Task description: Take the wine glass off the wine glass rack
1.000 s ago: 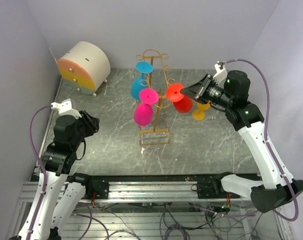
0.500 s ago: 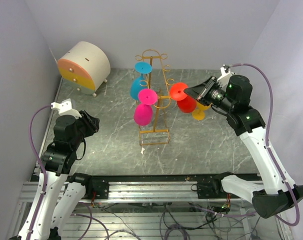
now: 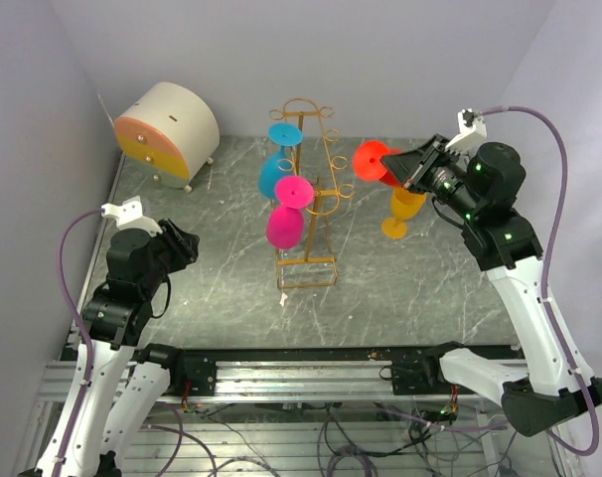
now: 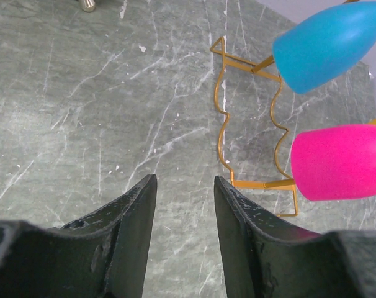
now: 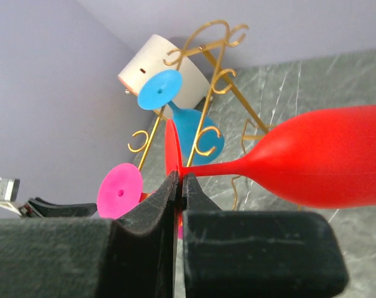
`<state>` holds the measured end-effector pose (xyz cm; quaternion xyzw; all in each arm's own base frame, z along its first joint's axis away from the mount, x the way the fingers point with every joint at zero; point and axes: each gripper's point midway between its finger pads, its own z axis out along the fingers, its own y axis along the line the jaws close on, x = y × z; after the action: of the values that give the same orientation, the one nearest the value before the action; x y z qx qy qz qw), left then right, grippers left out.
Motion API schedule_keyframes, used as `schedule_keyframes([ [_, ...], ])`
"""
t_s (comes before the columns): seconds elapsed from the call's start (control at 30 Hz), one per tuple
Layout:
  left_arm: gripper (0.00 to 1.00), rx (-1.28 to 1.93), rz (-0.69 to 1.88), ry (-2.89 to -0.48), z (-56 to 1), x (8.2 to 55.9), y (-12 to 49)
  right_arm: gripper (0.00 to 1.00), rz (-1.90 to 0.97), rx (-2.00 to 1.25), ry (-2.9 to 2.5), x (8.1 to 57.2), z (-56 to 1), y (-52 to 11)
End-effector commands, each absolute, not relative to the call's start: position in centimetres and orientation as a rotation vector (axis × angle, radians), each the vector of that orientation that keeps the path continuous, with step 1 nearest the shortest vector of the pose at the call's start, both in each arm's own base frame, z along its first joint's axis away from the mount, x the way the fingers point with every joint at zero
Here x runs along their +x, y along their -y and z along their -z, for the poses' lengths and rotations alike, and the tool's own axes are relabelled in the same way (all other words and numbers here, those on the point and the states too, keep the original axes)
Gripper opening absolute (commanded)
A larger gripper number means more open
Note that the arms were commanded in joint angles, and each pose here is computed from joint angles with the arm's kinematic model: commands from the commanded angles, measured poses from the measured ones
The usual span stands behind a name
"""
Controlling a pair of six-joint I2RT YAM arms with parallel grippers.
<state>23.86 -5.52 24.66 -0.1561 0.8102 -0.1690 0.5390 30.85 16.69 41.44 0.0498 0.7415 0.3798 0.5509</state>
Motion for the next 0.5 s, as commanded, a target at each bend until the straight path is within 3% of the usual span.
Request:
schedule_keyframes([
  [0.0,0.55,-0.347,0.528,-1.906,-26.4,23.6,7.3,0.0,-0.794,-0.233,-1.525,29.2,-46.8,-17.3],
  [0.17,0.69,-0.327,0.746,-1.865,-31.0,22.9,10.0,0.0,-0.706,-0.477,-1.424,28.2,-49.0,-20.2],
  [0.47,0.76,-0.305,1.041,-1.725,-39.8,19.6,12.6,0.0,-0.405,-0.751,-1.205,25.4,-50.5,-27.1],
])
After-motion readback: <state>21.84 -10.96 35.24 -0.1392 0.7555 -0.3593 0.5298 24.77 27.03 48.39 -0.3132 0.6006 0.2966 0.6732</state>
